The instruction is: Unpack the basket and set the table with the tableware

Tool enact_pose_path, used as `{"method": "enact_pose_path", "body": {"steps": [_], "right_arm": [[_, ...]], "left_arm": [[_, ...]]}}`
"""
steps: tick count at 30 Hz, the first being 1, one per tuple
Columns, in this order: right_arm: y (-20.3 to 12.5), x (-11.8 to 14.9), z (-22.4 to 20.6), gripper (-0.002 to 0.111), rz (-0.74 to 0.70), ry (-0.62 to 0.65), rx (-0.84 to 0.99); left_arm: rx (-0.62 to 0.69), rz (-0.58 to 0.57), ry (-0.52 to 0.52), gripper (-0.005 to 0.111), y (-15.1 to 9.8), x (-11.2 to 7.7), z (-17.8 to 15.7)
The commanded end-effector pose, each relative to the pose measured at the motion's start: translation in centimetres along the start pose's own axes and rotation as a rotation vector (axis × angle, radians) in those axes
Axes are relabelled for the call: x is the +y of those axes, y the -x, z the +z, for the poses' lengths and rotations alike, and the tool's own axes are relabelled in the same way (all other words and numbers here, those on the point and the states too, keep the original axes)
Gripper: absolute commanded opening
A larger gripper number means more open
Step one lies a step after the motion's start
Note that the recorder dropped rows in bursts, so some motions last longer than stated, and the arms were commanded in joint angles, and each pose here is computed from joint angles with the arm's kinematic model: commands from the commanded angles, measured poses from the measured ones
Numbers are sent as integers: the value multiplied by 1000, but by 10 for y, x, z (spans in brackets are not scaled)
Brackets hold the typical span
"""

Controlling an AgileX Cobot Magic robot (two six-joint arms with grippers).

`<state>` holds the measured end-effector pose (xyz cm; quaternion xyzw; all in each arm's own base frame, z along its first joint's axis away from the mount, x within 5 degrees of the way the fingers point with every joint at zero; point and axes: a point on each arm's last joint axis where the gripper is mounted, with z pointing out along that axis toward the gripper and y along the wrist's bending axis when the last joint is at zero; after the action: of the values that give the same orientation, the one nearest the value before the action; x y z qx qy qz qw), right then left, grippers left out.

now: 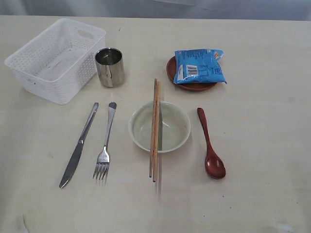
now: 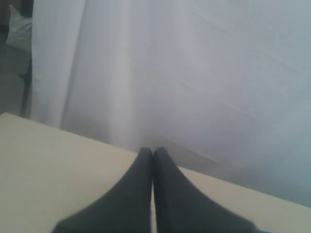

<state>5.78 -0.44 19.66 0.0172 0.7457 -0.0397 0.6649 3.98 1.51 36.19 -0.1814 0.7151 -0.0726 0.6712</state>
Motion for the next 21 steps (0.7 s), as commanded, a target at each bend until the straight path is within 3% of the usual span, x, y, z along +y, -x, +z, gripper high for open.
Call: {"method": "enact_pose_path", "body": {"steps": [1, 5, 10, 17, 21], "right_arm": [[-1, 0, 0, 0, -1, -5, 2], [-1, 0, 0, 0, -1, -5, 2], [-1, 0, 0, 0, -1, -5, 2], [-1, 0, 0, 0, -1, -5, 2], [-1, 0, 0, 0, -1, -5, 2]], "left_arm": [[-22, 46, -30, 0, -14, 3, 0], [-169, 217, -164, 0, -36, 3, -3], [-173, 345, -194, 0, -68, 12, -6], [43, 374, -153, 0, -136, 33, 21], [115, 377, -140, 0, -159, 41, 26]]}}
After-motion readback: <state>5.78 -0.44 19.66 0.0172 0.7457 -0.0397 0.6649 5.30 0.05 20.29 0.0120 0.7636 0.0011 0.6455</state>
